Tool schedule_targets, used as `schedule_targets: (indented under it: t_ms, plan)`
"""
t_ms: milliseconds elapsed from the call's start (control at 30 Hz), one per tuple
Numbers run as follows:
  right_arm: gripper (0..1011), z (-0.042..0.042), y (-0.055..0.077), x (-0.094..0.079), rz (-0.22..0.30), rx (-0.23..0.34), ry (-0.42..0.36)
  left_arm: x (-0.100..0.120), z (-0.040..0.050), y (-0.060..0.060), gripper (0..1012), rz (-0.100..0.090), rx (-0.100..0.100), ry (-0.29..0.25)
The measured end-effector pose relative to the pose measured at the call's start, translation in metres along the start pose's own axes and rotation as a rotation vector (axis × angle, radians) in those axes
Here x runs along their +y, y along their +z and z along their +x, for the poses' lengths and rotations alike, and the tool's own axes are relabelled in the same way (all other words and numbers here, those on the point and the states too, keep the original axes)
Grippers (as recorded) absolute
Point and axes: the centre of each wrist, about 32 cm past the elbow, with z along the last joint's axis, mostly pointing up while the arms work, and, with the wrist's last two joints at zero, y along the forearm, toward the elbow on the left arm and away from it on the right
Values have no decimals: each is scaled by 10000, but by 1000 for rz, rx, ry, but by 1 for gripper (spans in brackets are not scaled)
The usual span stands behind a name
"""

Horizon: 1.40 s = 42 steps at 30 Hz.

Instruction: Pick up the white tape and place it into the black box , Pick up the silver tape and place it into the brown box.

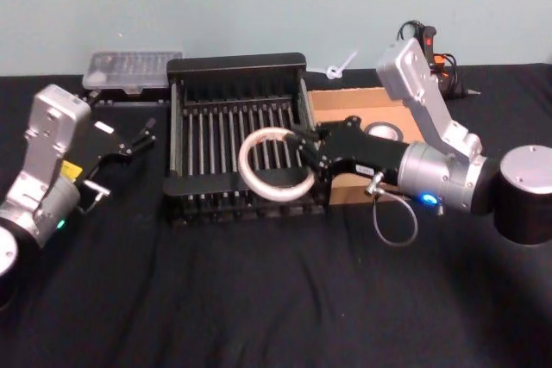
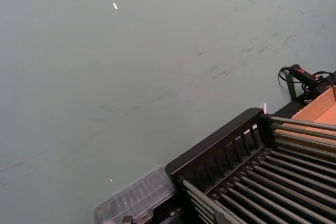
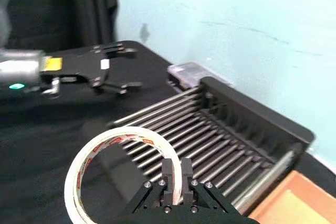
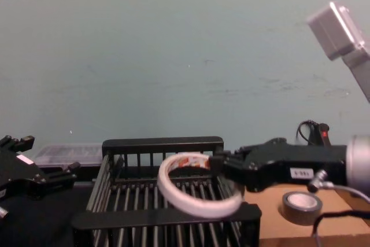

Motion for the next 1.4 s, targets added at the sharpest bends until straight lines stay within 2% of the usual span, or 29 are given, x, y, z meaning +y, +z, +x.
schedule_targets:
  t_ms: [400,800,1033,1400]
  plan:
    - [103,105,84,226,-5,33,-104,0,0,0,1001,0,0,0]
    - [103,216,194,555,-22,64,-211,0,0,0,1001,0,0,0]
    - [103,251,224,781,-57,90,-251,0,0,0,1001,0,0,0]
    - [103,290,146,1025,-132,107,-291,0,0,0,1001,0,0,0]
